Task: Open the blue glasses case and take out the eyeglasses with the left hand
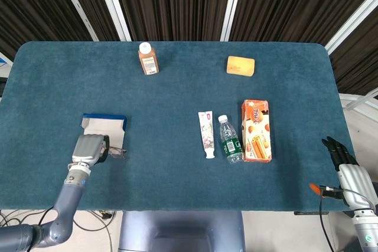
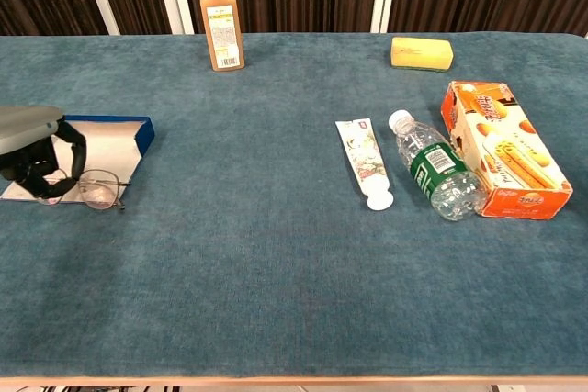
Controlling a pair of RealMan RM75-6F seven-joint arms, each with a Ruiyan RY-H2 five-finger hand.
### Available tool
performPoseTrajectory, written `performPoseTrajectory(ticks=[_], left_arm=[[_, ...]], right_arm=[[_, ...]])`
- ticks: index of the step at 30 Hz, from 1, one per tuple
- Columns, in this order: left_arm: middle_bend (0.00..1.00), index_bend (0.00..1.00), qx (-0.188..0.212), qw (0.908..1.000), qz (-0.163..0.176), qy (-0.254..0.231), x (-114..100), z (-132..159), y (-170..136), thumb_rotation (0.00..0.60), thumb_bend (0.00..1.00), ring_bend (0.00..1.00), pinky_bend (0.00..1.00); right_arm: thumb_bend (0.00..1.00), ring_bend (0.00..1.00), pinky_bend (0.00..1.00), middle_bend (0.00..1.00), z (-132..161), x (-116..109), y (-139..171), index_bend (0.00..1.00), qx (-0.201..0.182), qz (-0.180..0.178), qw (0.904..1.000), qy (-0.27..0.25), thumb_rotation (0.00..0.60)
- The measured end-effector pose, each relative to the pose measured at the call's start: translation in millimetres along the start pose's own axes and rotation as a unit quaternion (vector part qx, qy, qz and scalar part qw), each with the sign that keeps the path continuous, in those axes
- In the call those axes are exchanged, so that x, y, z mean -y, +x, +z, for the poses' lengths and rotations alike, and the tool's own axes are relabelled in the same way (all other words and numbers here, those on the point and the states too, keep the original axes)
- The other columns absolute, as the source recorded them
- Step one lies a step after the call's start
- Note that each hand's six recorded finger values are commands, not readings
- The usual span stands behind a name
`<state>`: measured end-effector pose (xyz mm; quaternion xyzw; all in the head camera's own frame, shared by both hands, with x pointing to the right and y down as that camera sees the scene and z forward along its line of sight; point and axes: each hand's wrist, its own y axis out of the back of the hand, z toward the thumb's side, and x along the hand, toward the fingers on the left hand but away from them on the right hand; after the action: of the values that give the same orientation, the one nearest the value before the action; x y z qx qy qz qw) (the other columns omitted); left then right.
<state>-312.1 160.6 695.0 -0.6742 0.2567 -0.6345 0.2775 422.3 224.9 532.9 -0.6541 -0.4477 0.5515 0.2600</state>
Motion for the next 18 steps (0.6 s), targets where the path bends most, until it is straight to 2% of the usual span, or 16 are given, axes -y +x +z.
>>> performPoseTrajectory(ticks=[13,18], left_arm=[[1.00,0.56,0.065,0.9979,-0.004,0.000,-6.1,86.4,15.4,0.600,0.45,0.98,1.00],[1.00,0.38,0.074,0.9972,-0.006,-0.003,-1.7,107.0,18.5,0.600,0.34,0.96,1.00]], right_arm=[[0.16,0.00,0.19,0.00,-1.2,-0.5,-0.7,0.00,0.002,0.000,1.0000,-0.001,0.600],[0.16,0.00,0.19,0.00,-1.3,-0.6,-0.6,0.00,0.001,0.000,1.0000,-0.001,0.600]])
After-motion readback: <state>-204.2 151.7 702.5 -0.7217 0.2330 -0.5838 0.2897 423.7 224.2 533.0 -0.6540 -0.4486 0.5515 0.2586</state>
